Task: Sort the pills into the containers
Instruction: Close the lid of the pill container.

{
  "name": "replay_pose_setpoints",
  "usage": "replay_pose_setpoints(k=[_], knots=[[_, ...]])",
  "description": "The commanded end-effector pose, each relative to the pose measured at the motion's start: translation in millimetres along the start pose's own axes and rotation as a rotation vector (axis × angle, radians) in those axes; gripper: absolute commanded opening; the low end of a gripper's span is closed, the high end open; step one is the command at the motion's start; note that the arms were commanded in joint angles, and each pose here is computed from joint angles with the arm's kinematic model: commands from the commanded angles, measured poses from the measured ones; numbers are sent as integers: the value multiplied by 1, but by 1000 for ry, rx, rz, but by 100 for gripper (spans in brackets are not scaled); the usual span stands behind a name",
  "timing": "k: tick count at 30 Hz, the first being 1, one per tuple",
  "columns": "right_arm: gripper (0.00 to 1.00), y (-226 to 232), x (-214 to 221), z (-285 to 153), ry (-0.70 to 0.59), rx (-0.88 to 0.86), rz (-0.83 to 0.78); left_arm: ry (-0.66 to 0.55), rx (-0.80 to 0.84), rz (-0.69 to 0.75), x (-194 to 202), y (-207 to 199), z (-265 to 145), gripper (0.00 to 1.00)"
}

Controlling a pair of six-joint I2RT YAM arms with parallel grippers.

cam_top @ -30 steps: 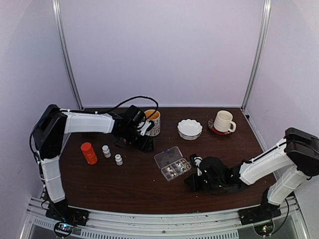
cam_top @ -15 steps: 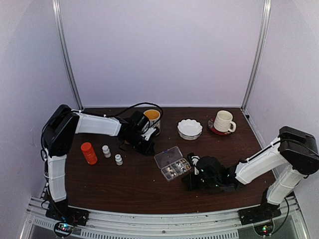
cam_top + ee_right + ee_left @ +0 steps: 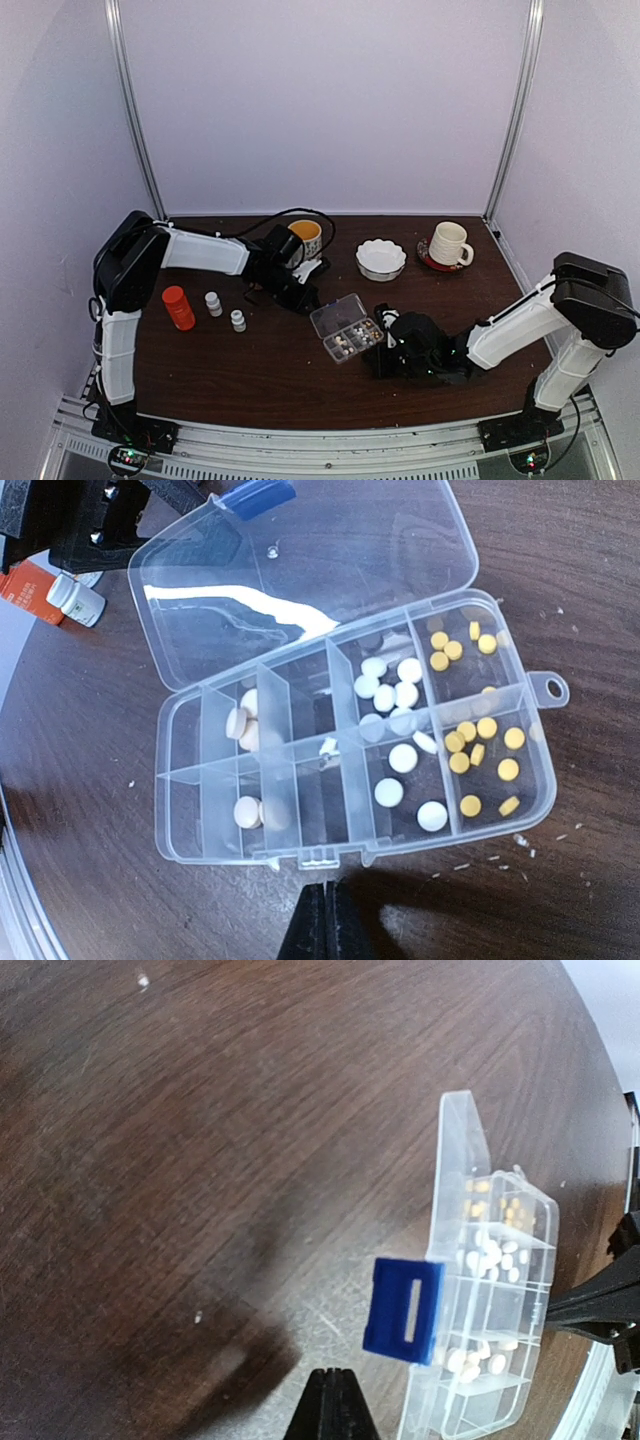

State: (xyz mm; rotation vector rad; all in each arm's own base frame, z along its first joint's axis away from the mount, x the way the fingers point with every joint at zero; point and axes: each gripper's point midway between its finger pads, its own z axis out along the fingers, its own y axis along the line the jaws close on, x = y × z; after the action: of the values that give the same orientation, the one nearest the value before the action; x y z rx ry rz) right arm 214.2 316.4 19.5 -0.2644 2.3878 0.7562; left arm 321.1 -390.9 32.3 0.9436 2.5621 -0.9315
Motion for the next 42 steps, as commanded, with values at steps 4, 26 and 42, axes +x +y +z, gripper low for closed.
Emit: replay_pose_setpoints(k=[4,26,42], knots=[[0,-8,2,10,11,32,-12,-87,91,100,-14,-33,-22,0],[0,-1,-3,8,-3,2,-14,-7,79,155,15,-86,4,0],[0,-18,-13,-12,-111,30,59,-2,28,169,21,-92,13,2]])
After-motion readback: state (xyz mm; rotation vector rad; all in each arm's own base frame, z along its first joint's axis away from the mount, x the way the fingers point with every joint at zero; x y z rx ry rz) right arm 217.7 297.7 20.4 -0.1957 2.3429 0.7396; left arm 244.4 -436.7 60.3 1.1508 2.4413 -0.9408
